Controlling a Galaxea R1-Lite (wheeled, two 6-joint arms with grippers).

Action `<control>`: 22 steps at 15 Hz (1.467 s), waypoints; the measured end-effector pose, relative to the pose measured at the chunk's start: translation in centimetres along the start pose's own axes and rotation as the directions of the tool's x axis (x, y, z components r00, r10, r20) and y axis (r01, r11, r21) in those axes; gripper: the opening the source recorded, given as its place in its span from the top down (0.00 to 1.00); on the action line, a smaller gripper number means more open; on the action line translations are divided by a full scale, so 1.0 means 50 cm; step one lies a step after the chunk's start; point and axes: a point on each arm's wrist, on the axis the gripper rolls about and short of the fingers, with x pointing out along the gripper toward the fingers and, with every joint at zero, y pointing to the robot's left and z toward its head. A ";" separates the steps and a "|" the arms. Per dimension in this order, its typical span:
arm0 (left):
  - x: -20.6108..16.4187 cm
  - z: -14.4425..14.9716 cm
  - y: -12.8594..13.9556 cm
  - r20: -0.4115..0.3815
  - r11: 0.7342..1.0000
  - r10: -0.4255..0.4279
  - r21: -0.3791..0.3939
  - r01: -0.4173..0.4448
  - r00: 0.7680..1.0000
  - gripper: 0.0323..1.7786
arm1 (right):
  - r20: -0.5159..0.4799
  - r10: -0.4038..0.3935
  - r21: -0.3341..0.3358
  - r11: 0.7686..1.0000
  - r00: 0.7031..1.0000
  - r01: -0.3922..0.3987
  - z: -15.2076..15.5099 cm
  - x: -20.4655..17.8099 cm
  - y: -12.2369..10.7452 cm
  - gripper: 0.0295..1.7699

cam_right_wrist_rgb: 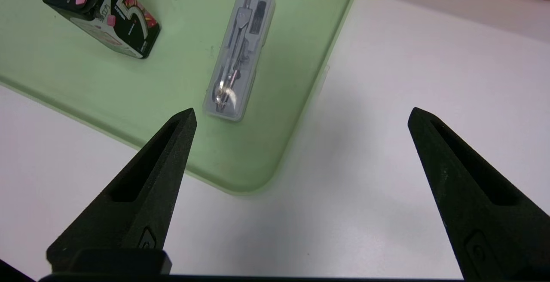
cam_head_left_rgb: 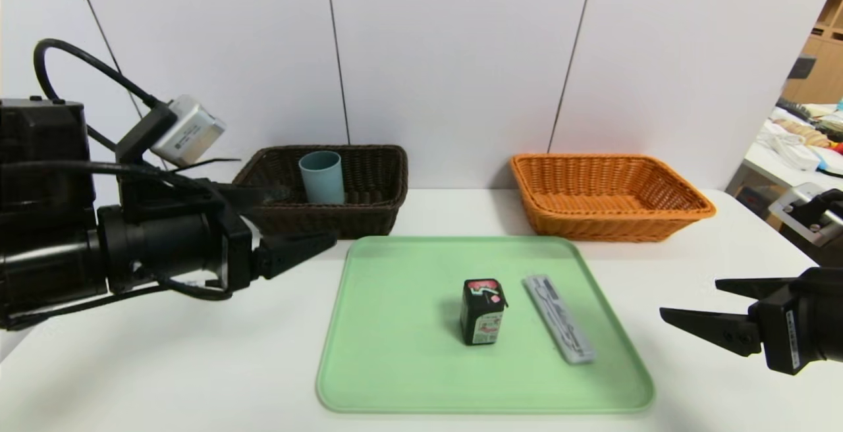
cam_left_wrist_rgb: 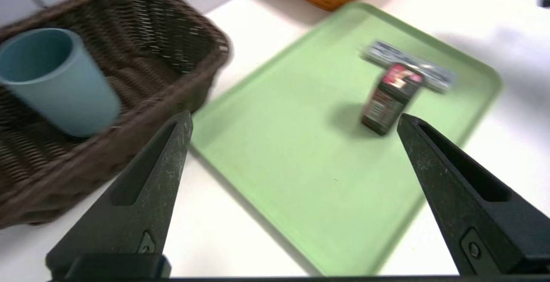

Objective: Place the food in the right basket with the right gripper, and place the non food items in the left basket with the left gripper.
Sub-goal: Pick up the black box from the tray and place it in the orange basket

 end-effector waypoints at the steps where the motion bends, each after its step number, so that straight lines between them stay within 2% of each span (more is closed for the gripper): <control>1: -0.001 -0.008 -0.019 -0.007 0.999 -0.037 0.004 0.037 0.999 0.05 | -0.003 0.000 0.000 1.000 1.000 0.000 -0.002 0.000 0.000 0.04; 5: -0.005 -0.038 -0.071 -0.045 0.989 -0.149 0.010 0.149 0.988 0.05 | 0.014 0.012 -0.014 1.000 1.000 -0.011 0.023 0.003 0.001 0.04; 9: 0.000 -0.039 -0.078 -0.048 0.985 -0.169 0.019 0.170 0.984 0.05 | 0.037 0.057 -0.051 0.997 0.998 -0.055 0.075 0.029 0.010 0.04; 12: 0.004 -0.043 -0.077 -0.059 0.985 -0.171 0.014 0.172 0.983 0.05 | 0.011 0.094 -0.074 0.993 0.996 -0.093 0.110 0.071 0.019 0.04; 16: 0.011 -0.046 -0.076 -0.067 0.985 -0.170 0.029 0.173 0.983 0.05 | -0.053 0.153 -0.106 0.982 0.987 -0.158 0.172 0.124 0.050 0.04; 22: 0.012 -0.050 -0.075 -0.077 0.984 -0.170 0.038 0.174 0.982 0.05 | -0.236 0.104 -0.143 0.980 0.966 -0.140 0.219 0.195 0.122 0.04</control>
